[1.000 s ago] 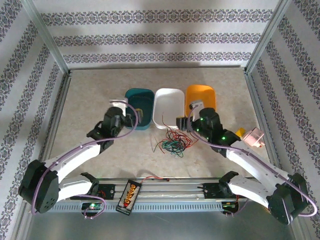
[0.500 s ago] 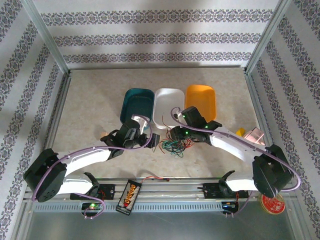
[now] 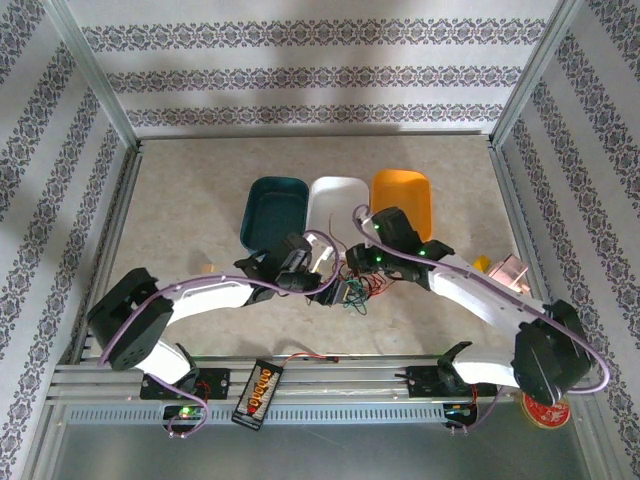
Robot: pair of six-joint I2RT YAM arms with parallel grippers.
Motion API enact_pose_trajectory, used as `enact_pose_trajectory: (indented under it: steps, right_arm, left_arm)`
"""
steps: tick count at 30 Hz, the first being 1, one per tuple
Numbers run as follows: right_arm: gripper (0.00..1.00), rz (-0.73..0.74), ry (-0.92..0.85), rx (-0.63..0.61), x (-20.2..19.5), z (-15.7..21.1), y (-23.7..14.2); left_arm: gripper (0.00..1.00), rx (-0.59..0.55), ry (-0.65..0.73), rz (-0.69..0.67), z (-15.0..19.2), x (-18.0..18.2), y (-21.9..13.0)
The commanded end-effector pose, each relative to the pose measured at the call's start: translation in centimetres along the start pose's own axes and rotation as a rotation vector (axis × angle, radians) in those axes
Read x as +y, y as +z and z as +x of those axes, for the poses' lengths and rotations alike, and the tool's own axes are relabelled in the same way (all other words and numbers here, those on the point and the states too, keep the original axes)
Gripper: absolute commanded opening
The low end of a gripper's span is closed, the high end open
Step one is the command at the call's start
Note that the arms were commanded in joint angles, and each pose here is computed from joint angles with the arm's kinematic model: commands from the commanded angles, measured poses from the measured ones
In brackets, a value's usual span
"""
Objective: Untangle the cables
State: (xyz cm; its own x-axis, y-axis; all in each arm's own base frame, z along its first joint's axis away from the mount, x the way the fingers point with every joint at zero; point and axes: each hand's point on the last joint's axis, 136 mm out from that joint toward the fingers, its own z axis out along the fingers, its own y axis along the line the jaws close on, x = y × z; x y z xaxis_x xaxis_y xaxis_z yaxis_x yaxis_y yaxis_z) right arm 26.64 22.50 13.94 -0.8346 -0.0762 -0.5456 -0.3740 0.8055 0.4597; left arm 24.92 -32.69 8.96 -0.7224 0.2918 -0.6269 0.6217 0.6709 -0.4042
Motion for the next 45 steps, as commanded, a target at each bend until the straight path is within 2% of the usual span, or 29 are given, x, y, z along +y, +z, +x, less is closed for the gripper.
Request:
enact_pose_trajectory:
  steps: [1,2,9,13,16,23,28,41,45]
  right_arm:
    - [0.00,-0.081,0.076,-0.086,1.0,-2.1,-1.7]
    - [0.00,-0.089,0.095,-0.102,1.0,-2.4,-2.0]
    - [0.00,-0.107,0.216,-0.253,0.2,-5.2,-5.8]
    - [0.00,-0.058,0.274,-0.407,-1.3,-7.3,-9.5]
    - [0.00,-0.003,0.307,-0.546,-2.6,-8.8,-12.9]
    - [0.00,0.140,0.347,-0.866,-5.3,-10.7,-21.4]
    - [0.00,0.166,0.309,-1.038,-4.6,-12.6,-27.2]
    - [0.00,0.109,0.162,-1.252,0.4,-18.5,-36.5]
    - [0.00,0.125,0.114,-1.244,0.9,-20.8,-37.2]
  left_arm:
    - [0.99,0.057,0.057,0.085,0.7,-1.6,1.5]
    - [0.98,0.068,0.055,0.089,0.8,-1.5,2.1]
    - [0.34,0.121,0.046,0.084,2.0,-0.8,4.4]
    - [0.12,0.136,0.035,0.057,3.0,0.0,4.6]
    - [0.01,0.147,0.022,0.029,3.8,0.8,4.5]
    - [0.00,0.150,0.010,-0.053,5.1,2.4,3.4]
    - [0.00,0.123,-0.010,-0.132,5.7,3.8,2.5]
    - [0.00,0.117,-0.027,-0.297,6.8,6.9,1.5]
    - [0.00,0.101,-0.037,-0.295,6.9,6.9,1.3]
